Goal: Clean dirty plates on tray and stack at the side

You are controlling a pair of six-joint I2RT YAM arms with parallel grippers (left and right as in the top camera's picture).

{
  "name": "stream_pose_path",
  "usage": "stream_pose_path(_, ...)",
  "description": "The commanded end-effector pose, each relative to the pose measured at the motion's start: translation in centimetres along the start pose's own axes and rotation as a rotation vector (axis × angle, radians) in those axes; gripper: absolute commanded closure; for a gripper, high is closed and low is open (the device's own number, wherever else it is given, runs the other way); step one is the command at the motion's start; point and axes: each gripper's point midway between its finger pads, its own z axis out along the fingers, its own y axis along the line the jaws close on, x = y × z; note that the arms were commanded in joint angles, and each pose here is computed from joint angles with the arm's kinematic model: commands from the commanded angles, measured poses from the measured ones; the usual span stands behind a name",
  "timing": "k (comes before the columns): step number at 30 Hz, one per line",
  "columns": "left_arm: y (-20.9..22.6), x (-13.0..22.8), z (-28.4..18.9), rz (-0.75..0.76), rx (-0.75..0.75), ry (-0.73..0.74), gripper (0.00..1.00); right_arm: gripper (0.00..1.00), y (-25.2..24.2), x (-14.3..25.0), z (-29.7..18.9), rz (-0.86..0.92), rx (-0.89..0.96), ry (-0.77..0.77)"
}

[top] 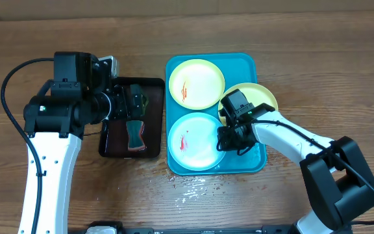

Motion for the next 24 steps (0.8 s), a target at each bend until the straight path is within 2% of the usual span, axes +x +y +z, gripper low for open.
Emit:
stream_pose_path(1,0.2,-0.5,-0.5,0.029,-0.011,-0.018,0.0,0.96,-2.4,-0.5,1.1,0.037,0.107,-0.025)
stream_pose_path(3,0.7,-0.3,-0.5,0.026,-0.039,-0.008,0.02,0.96,-3.2,-1.3,1.0,0.08,0.135,-0.058)
stream_pose_path(5,1.4,0.2,-0.3,0.016,-0.075,0.017,0.08,0.96,-4.0,-1.6,0.8,0.13,0.149,-0.072)
stream_pose_path(9,3.5,1.8,1.2,-0.05,-0.163,0.098,0.09,0.96,-4.8,-1.8,0.6,0.171,0.146,-0.07)
stream_pose_path(16,6.9,5.8,6.7,-0.228,-0.276,0.284,0.28,0.96,-5.0,-1.7,0.6,0.207,0.157,-0.071)
stream_pose_path(20,8.3,7.1,10.4,-0.254,-0.293,0.366,0.36,0.96,-5.1,-1.6,0.5,0.207,0.164,-0.069)
stream_pose_path(22,8.8,7.5,11.9,-0.26,-0.298,0.399,0.45,0.96,-5.1,-1.6,0.5,0.207,0.164,-0.069)
stream_pose_path(24,9.2,8.1,13.2,-0.259,-0.306,0.439,0.49,0.96,-5.1,-1.6,0.5,0.207,0.164,-0.069)
